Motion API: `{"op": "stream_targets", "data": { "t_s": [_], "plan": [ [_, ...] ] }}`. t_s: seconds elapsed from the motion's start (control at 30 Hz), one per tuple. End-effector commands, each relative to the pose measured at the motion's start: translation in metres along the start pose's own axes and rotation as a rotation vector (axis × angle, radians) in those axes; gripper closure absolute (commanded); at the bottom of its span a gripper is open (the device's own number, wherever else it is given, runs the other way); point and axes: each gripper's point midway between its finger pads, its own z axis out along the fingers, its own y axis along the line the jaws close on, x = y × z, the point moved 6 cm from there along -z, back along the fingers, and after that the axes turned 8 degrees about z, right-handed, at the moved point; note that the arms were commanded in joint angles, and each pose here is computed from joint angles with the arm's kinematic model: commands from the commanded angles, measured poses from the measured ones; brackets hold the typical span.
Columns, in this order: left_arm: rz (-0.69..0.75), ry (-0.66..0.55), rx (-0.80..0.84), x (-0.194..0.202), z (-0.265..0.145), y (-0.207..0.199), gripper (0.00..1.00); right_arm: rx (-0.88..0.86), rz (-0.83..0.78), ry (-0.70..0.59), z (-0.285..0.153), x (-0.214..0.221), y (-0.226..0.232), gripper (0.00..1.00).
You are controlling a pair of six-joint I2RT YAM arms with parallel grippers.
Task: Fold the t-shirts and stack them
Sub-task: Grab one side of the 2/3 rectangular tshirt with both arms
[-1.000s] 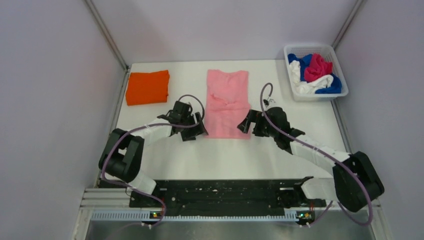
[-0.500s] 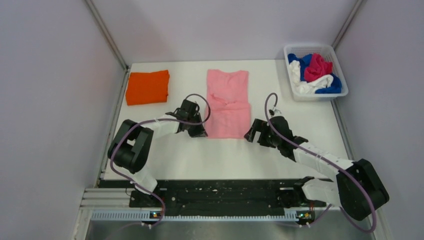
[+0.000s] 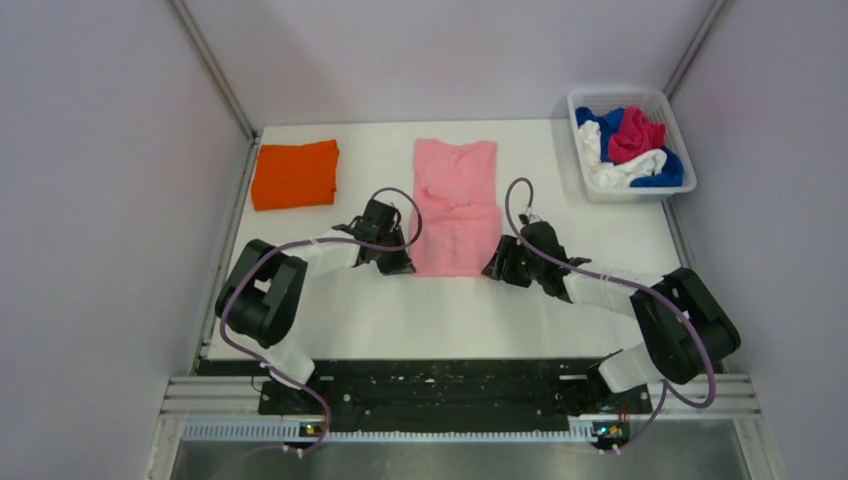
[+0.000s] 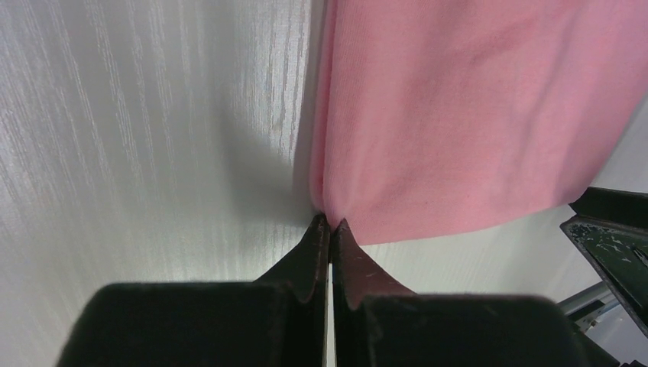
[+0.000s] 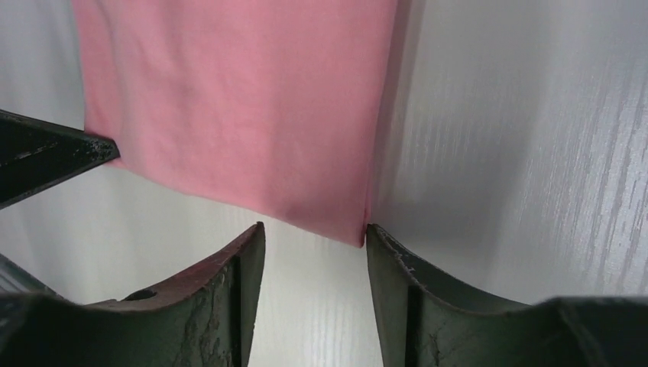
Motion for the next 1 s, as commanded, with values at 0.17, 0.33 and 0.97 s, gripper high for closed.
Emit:
{"op": "stream_targets", "data": {
  "t_s": [0.17,0.33,0.97],
  "plan": [
    [0.009,-0.008,-0.046,0.001,-0.005,0.004,1.0,-0.011,-0.015,0.033,0.001,0.008,-0.001,0.57],
    [0.016,-0.005,-0.054,0.002,-0.006,0.003,1.0,0.048,-0.045,-0.007,0.008,0.003,-0.01,0.67],
    [0.126,-0.092,-0.043,0.062,-0.13,-0.02,1.0,-0.486,-0.168,0.225,-0.116,0.047,0.054,1.0]
  ]
}}
